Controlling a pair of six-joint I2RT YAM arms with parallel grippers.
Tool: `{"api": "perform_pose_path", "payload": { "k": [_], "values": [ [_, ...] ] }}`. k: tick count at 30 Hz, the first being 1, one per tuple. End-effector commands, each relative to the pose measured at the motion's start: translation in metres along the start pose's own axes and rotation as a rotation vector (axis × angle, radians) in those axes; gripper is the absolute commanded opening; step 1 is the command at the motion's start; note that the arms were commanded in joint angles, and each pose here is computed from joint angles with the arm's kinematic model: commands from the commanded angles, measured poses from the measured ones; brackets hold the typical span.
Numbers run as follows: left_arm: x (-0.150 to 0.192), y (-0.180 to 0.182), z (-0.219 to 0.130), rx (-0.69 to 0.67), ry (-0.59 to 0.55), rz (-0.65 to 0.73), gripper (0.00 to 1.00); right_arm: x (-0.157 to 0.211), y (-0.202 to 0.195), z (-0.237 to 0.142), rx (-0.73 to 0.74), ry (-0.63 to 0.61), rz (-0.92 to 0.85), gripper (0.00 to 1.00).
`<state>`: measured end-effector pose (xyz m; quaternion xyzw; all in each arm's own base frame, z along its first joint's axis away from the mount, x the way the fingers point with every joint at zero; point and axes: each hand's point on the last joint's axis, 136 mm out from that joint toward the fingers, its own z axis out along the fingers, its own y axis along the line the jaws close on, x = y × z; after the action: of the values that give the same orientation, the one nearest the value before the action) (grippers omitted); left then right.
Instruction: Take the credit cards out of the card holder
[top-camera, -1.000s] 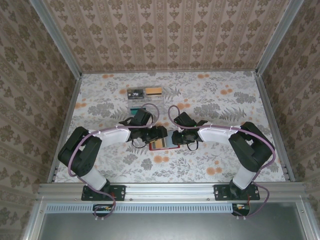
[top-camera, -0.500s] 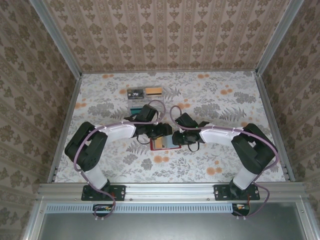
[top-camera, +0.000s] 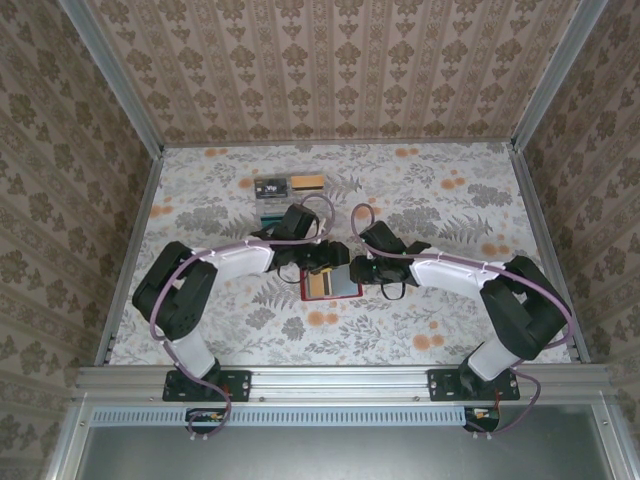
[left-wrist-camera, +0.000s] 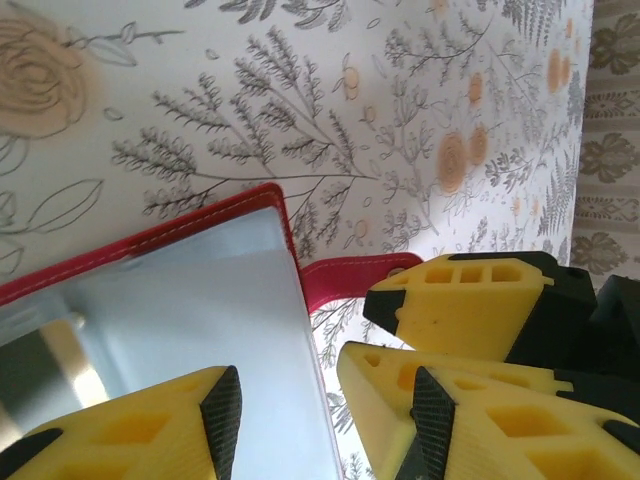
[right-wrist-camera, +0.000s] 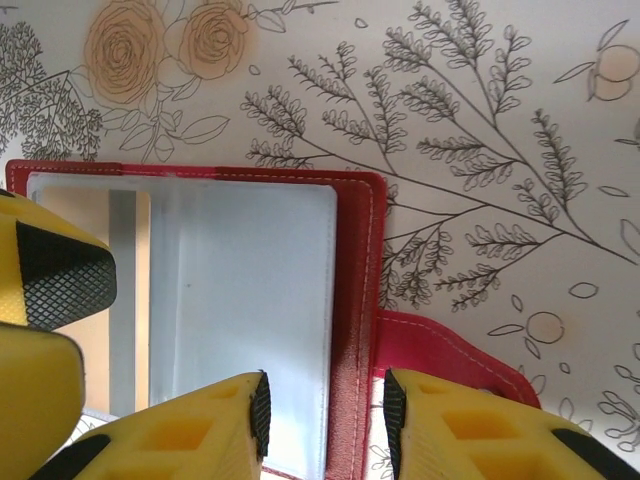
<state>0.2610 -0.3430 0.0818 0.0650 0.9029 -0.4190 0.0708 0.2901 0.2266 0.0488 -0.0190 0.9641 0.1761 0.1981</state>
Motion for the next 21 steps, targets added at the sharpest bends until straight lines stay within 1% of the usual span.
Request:
{"api": "perform_pose_path", "payload": {
  "k": [1, 6, 7, 10, 12, 14, 15, 16, 21],
  "values": [
    [0.001, -0.015, 0.002, 0.053, 0.017, 0.013, 0.54, -0.003, -0.002, -0.008, 0.002, -0.027, 0.022, 0.39],
    [0.0, -0.002, -0.013, 0.001, -0.02, -0.001, 0.52, -0.005, 0.002, -0.01, -0.025, -0.031, 0.023, 0.39],
    [-0.001, 0.003, -0.018, -0.017, -0.032, -0.005, 0.5, -0.006, 0.006, -0.01, -0.043, -0.029, 0.021, 0.39],
    [0.002, 0.023, -0.035, -0.098, -0.06, -0.017, 0.4, -0.008, 0.024, -0.01, -0.127, -0.014, 0.016, 0.36],
    [0.008, 0.041, -0.045, -0.172, -0.065, -0.022, 0.3, -0.009, 0.038, -0.009, -0.194, -0.001, 0.017, 0.33],
    [0.014, 0.056, -0.051, -0.216, -0.064, -0.038, 0.19, -0.01, 0.051, -0.007, -0.247, 0.013, 0.014, 0.32],
    [0.017, 0.063, -0.054, -0.236, -0.064, -0.048, 0.08, -0.01, 0.058, -0.006, -0.271, 0.021, 0.011, 0.3],
    [0.02, 0.069, -0.056, -0.251, -0.063, -0.059, 0.0, -0.01, 0.062, -0.005, -0.288, 0.027, 0.012, 0.29],
    [0.032, 0.087, -0.052, -0.272, -0.047, -0.092, 0.0, -0.008, 0.074, 0.007, -0.342, 0.076, 0.036, 0.25]
  ]
}}
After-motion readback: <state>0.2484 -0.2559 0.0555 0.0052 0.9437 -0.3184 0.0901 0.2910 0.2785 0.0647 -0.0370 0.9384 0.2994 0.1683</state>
